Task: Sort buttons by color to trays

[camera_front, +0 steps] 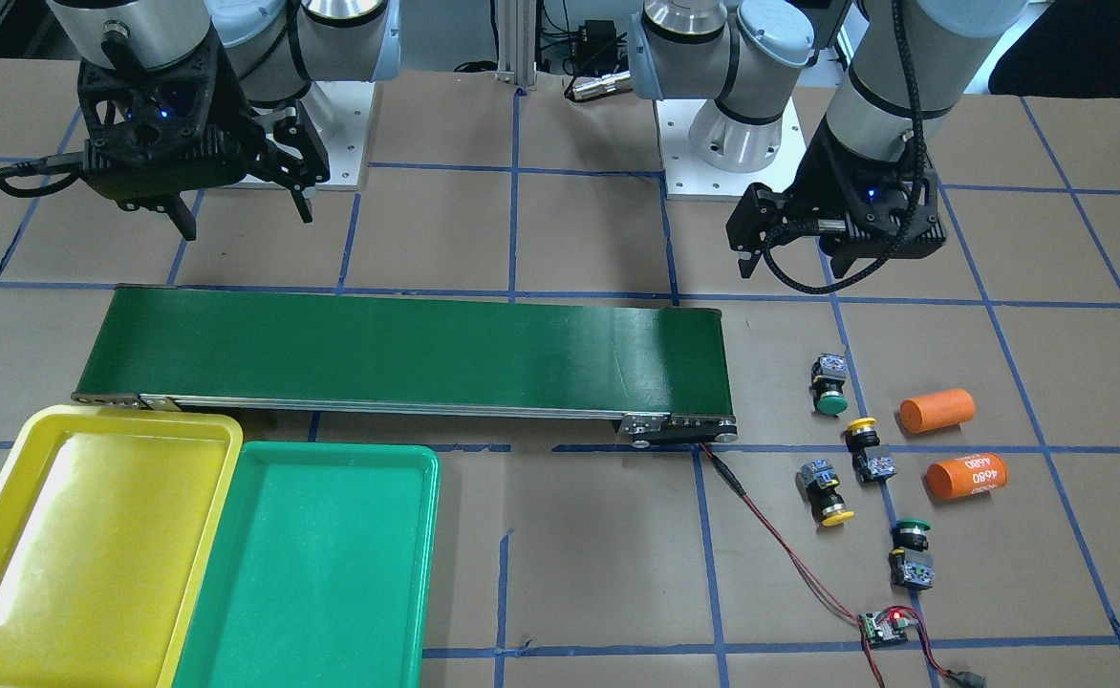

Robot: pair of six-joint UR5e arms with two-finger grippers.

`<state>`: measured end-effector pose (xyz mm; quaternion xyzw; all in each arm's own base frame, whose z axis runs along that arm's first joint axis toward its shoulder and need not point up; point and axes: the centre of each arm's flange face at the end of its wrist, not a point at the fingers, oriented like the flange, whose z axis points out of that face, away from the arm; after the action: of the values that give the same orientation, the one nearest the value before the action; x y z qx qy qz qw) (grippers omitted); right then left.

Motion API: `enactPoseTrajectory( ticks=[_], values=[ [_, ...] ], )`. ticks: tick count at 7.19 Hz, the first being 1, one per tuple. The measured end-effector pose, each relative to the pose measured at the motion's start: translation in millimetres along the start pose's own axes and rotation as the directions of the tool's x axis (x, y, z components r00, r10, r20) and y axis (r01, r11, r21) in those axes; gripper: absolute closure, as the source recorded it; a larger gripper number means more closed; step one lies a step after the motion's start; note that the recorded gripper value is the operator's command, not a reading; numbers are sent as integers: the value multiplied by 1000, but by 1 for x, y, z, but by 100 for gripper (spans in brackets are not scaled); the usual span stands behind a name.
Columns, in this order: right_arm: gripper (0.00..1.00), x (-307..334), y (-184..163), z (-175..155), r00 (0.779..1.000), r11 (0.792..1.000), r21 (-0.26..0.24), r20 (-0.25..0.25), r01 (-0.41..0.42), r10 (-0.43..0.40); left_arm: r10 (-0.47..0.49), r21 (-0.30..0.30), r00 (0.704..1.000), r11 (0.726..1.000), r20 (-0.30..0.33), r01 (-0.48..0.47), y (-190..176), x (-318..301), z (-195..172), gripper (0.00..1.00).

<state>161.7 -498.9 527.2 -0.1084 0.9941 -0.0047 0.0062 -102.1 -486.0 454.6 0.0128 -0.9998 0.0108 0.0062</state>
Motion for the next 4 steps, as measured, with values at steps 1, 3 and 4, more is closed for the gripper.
enactPoseTrajectory(
  ticks=[1,3,4],
  values=[
    [0,0,0,0,1000,1000,0,1,0,0,-5,17,1000,1000,-1,5,-3,-2,-3,0],
    [0,0,0,0,1000,1000,0,0,0,0,-21,43,1000,999,-2,21,-9,-5,-4,0],
    [0,0,0,0,1000,1000,0,0,0,0,-19,42,1000,999,3,19,-8,-6,-2,0]
  ],
)
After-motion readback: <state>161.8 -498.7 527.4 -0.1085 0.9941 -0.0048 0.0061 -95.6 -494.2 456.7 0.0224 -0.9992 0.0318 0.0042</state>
